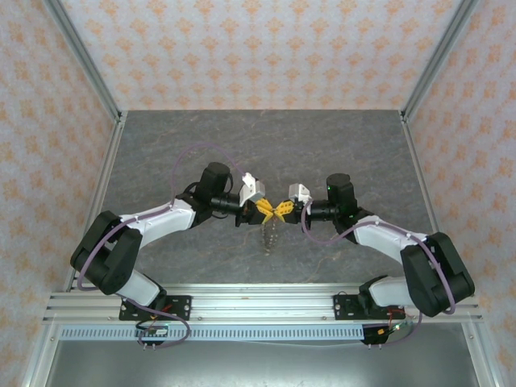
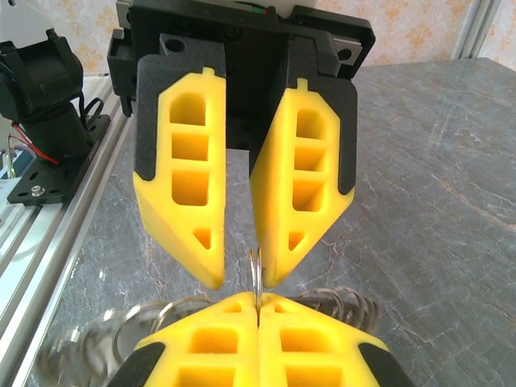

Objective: Put the keys on the keyring

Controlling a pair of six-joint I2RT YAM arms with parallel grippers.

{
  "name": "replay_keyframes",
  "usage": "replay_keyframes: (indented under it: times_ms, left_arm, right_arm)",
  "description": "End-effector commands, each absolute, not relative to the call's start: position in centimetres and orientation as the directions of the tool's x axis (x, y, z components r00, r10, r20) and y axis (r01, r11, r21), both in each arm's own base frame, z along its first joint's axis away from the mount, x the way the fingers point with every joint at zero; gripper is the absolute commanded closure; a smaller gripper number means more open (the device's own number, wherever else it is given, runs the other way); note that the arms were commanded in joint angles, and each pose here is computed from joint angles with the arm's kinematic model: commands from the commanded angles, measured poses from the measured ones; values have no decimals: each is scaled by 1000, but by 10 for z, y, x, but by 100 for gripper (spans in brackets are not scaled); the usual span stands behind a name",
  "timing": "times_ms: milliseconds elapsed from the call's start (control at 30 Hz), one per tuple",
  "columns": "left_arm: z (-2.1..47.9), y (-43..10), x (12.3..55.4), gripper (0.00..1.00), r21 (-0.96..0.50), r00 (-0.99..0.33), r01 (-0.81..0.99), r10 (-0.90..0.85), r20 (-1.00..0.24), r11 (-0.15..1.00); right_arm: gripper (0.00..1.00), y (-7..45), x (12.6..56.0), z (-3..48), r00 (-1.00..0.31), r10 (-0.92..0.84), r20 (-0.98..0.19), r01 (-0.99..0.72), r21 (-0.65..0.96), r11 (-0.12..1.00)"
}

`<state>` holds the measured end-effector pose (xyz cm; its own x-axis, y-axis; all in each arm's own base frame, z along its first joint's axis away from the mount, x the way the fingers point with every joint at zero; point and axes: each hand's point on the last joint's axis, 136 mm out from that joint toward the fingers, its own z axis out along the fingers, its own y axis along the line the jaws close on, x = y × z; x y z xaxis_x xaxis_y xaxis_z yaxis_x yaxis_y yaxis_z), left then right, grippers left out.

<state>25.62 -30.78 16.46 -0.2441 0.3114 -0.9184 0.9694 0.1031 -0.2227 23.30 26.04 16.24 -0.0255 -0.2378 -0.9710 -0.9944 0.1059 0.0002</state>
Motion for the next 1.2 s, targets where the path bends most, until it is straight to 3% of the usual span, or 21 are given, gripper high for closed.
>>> replay_keyframes:
  times_ms: [0, 967, 1167]
  left_arm:
    - [189, -311, 252, 77, -168, -178, 984, 281, -943, 59]
    - [167, -311, 259, 79, -162, -192, 980, 346, -918, 115]
    - [170, -314, 258, 86, -171, -195, 980, 339, -920, 99]
  right_arm:
    - [100, 263, 234, 178, 45, -192, -980, -995, -61, 79]
    - [100, 265, 230, 187, 32, -147, -989, -998, -41, 55]
    - [100, 266, 230, 188, 25, -142, -990, -998, -33, 53]
